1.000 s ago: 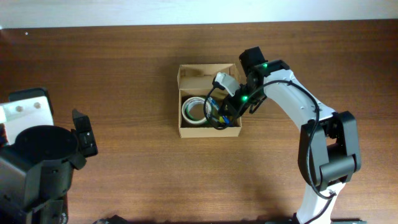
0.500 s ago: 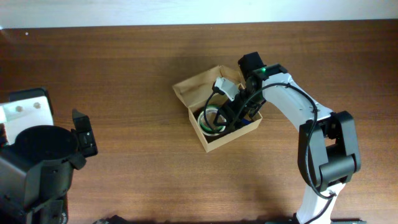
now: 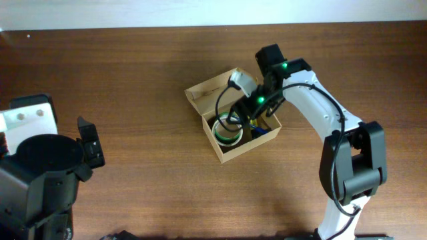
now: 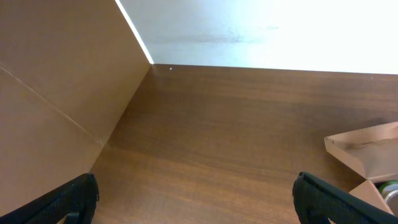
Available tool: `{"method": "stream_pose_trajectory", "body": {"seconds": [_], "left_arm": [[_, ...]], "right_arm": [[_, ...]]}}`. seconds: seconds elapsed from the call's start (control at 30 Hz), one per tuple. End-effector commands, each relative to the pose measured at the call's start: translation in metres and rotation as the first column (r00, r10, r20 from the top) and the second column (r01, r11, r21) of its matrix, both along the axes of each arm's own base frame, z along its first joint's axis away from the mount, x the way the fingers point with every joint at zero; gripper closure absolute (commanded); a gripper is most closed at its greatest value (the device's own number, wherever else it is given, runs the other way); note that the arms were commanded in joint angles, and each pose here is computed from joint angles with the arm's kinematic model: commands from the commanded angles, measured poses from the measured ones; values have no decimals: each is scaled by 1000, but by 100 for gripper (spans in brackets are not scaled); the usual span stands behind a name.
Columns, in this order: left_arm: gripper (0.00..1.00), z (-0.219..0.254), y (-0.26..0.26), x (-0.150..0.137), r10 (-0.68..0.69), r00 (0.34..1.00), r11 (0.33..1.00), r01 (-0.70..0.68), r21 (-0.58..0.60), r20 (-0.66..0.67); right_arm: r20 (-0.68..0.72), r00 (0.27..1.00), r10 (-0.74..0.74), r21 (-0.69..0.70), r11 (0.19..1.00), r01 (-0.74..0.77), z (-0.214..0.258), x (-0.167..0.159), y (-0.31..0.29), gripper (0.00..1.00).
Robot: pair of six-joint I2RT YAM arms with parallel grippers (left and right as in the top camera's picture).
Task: Pack container
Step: 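Lower the blue pen into the box beside the tape and release, then withdraw the right gripper up and to the right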
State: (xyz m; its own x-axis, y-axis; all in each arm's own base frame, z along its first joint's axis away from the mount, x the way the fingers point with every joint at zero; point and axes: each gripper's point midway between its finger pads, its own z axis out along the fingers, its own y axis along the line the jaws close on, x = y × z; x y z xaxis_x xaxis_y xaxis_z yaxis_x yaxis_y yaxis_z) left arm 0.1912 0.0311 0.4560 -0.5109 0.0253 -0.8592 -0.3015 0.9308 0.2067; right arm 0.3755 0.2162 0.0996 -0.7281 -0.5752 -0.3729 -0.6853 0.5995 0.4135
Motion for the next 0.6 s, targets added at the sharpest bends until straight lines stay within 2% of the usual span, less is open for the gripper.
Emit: {"method": "stream_pose_trajectory", "body": {"seconds": [0.0,0.13,0.2,0.4,0.53,0.57], "left_arm": [[1,0,3,0,10,1000,1000,-10,24,-5],[1,0,4,0,13,1000,1000,-13,27,-4],[1,1,4,0,15,1000,999,-15,29,-3],[0,1,4,0,16,1000,999,-16,29,-3],[1,2,7,-1,29,1000,999,-30,40,4],[1,3,8,-1,34,999,998,-35,44,6]], "right_arm": [[42,995,-87,-67,994,90,17,17,7,19],[152,961,-232,-186,948,258,42,44,-6,18],[210,924,-319,-227,904,364,58,57,-19,23],[289,830,-478,-252,798,547,94,79,-67,58],[247,760,-601,-280,707,650,95,80,-114,94],[233,743,-627,-293,683,669,93,78,-127,96]]}}
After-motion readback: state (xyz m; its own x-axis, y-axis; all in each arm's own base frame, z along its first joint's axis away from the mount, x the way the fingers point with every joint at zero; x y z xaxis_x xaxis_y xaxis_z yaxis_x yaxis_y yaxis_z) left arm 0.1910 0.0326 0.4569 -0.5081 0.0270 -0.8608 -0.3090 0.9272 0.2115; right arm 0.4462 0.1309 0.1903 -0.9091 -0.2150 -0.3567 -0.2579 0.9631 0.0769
